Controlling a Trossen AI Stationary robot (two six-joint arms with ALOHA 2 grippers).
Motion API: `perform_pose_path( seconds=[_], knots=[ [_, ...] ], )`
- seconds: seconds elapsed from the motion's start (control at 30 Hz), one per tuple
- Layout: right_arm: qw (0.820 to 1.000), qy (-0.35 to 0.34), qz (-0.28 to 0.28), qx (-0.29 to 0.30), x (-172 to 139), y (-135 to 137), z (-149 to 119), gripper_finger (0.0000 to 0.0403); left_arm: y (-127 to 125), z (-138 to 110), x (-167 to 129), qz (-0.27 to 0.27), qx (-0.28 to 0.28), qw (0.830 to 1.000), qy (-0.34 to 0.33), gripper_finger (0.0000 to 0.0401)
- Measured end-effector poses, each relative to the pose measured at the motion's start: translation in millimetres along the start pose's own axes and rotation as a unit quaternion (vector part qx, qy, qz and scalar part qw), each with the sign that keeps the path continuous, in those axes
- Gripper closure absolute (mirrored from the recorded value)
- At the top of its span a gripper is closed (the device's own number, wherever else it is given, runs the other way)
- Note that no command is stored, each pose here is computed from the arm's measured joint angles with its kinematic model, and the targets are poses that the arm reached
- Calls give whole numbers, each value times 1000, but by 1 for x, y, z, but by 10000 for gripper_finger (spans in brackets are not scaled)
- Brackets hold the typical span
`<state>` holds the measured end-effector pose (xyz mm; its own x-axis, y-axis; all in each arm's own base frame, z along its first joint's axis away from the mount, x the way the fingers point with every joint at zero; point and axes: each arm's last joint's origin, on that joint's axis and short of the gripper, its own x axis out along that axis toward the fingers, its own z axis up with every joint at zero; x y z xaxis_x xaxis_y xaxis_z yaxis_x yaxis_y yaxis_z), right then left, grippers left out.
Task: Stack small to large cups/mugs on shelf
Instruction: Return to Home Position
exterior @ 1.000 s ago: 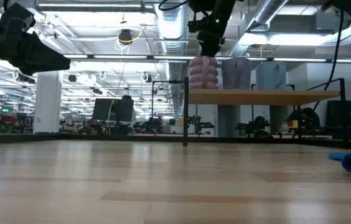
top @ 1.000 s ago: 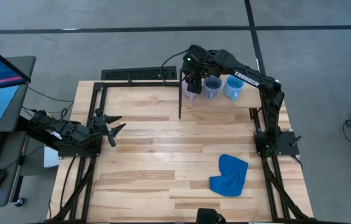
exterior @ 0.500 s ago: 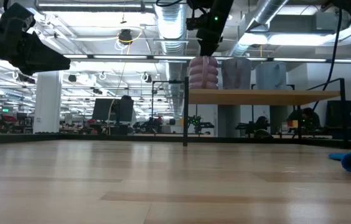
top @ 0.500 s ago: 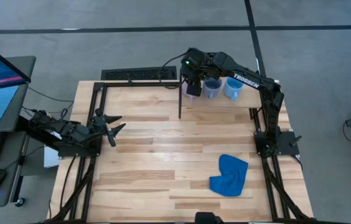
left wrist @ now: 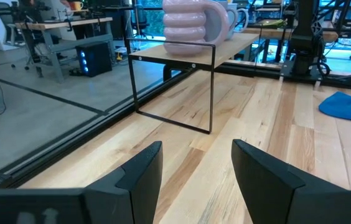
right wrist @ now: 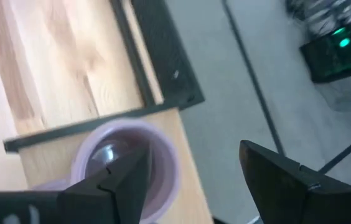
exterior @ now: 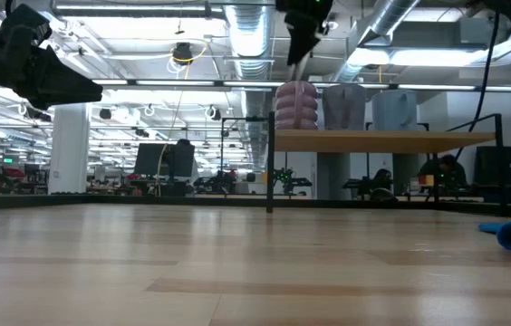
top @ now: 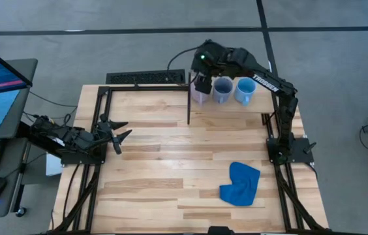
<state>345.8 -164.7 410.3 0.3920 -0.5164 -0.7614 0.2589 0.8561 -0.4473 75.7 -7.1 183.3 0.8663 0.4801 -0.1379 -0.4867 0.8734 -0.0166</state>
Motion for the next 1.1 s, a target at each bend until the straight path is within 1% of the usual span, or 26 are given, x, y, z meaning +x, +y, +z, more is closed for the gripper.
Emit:
perform_pose_path(
  seconds=[0.1,0.17,0.3,0.4,0.47,0.57,0.73,0.83,0.9,1.1],
  knots=[
    [1000,-26,-8,4,-21,-4,5,136,0,0,0,0,0,1000,0,217],
    [999,-51,-12,5,-33,-2,7,136,0,0,0,0,0,1000,0,217],
    [995,-94,-12,9,-70,1,2,136,0,0,0,0,0,1000,0,217],
    [991,-127,-10,35,-100,0,-7,136,0,0,0,0,0,1000,0,217],
    [988,-148,6,52,-121,2,-14,136,0,0,0,0,0,1000,0,217],
    [983,-169,40,59,-152,8,-29,136,0,0,0,0,0,1000,0,217],
    [980,-176,75,54,-189,26,-53,136,0,0,0,0,0,1000,0,217],
    [976,-199,82,41,-202,39,-62,136,0,0,0,0,0,1000,0,217],
    [973,-211,84,34,-205,48,-69,136,0,0,0,0,0,1000,0,217],
    [962,-256,96,24,-189,75,-98,136,0,0,0,0,0,1000,0,217]
  ],
)
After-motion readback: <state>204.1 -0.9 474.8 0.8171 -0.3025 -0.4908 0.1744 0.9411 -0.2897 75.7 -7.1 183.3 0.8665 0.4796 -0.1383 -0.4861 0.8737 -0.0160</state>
